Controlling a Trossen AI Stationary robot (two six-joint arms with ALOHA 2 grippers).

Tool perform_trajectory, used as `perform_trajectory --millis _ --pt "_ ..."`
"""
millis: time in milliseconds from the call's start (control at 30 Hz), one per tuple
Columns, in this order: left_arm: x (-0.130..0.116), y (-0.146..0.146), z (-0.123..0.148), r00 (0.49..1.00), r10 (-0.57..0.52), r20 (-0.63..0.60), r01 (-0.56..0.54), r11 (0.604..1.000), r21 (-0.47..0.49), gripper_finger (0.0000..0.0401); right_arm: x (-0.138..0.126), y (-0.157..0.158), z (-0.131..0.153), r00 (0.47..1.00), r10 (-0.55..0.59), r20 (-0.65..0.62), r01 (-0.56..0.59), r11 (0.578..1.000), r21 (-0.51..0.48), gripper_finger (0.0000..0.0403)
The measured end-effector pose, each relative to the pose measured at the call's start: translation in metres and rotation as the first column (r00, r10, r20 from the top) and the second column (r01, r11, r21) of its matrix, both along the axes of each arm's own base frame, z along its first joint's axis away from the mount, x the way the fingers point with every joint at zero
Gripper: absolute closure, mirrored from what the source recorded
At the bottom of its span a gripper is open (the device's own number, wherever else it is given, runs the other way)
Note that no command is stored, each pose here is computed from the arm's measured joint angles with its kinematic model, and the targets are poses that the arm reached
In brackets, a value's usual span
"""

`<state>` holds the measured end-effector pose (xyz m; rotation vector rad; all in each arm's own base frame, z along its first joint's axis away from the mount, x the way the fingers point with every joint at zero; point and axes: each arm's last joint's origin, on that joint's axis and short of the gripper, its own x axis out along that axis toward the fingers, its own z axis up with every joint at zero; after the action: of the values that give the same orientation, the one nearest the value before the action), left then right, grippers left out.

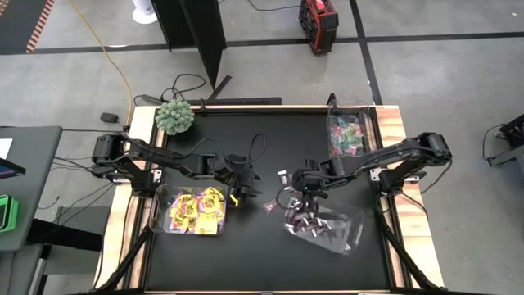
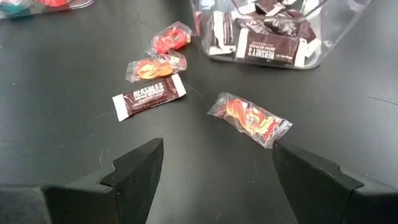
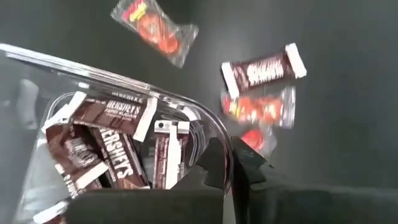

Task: Sort candy
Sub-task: Adjust the bottom right transparent container, then put the orange candy in the top right transparent container

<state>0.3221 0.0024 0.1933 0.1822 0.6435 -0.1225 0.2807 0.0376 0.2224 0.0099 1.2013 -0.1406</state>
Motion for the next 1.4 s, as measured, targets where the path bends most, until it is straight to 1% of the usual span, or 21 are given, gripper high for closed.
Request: perform_trajectory --millis 167,333,533,567,633,700,800,933,1033,1100,1167,1200,1300,1400 --pt "0.0 0.0 0.0 1.0 0.0 -0.001 0.0 1.0 0.0 0.0104 -0.013 0.008 0.002 0.997 -0.031 -0.076 0.032 0.999 0.007 0.0392" --pt "0.0 0.0 0.0 1.0 0.0 -0.001 0.0 1.0 0.0 0.0104 -0.028 0.009 0.001 0.973 -0.109 -0.204 0.109 0.994 -0.009 0.0392" --pt "0.0 0.0 0.0 1.0 0.002 -0.002 -0.002 1.0 -0.002 0.0104 -0.037 0.007 0.001 0.945 -0.192 -0.264 0.192 0.981 -0.028 0.0392" --pt "0.0 0.0 0.0 1.0 0.002 -0.002 -0.002 1.0 -0.002 0.0104 -0.037 0.007 0.002 0.945 -0.201 -0.258 0.201 0.979 -0.027 0.039" --pt "0.0 0.0 0.0 1.0 0.002 -0.002 -0.002 1.0 -0.003 0.0104 -0.037 0.007 0.003 0.948 -0.212 -0.239 0.21 0.977 -0.035 0.0381" --pt "0.0 0.0 0.0 1.0 0.002 -0.002 -0.002 1.0 -0.003 0.0104 -0.037 0.007 0.005 0.955 -0.21 -0.211 0.208 0.978 -0.031 0.0359" --pt "0.0 0.0 0.0 1.0 0.002 -0.002 -0.002 1.0 -0.003 0.0104 -0.037 0.007 0.011 0.966 -0.208 -0.152 0.21 0.978 -0.007 0.0314" --pt "0.0 0.0 0.0 1.0 0.002 0.0 -0.002 1.0 -0.003 0.0104 -0.04 0.006 0.024 0.977 -0.203 -0.062 0.205 0.978 0.026 0.0241" --pt "0.001 0.0 0.001 1.0 0.002 0.013 -0.002 1.0 -0.002 0.0104 -0.042 0.006 0.036 0.984 -0.178 0.033 0.176 0.983 0.058 0.0194" --pt "0.003 0.0 0.003 0.999 0.003 0.045 -0.003 1.0 -0.003 0.0104 -0.042 0.006 0.045 0.984 -0.15 0.101 0.143 0.987 0.071 0.0171" --pt "0.007 0.0 0.003 0.997 0.006 0.08 -0.005 1.0 -0.009 0.0104 -0.041 0.005 0.051 0.979 -0.119 0.165 0.108 0.991 0.075 0.0158" --pt "0.009 0.0 0.002 0.997 0.007 0.076 -0.006 1.0 -0.017 0.0104 -0.041 0.004 0.055 0.975 -0.107 0.196 0.094 0.993 0.074 0.0155" --pt "0.022 -0.003 -0.006 1.0 -0.017 0.019 0.018 0.998 -0.059 0.0104 -0.039 -0.001 0.061 0.963 -0.085 0.256 0.075 0.996 0.05 0.0155" --pt "0.039 -0.01 -0.018 0.997 -0.048 -0.063 0.043 0.996 -0.072 0.0104 -0.038 -0.007 0.062 0.961 -0.082 0.264 0.078 0.997 0.028 0.0158"
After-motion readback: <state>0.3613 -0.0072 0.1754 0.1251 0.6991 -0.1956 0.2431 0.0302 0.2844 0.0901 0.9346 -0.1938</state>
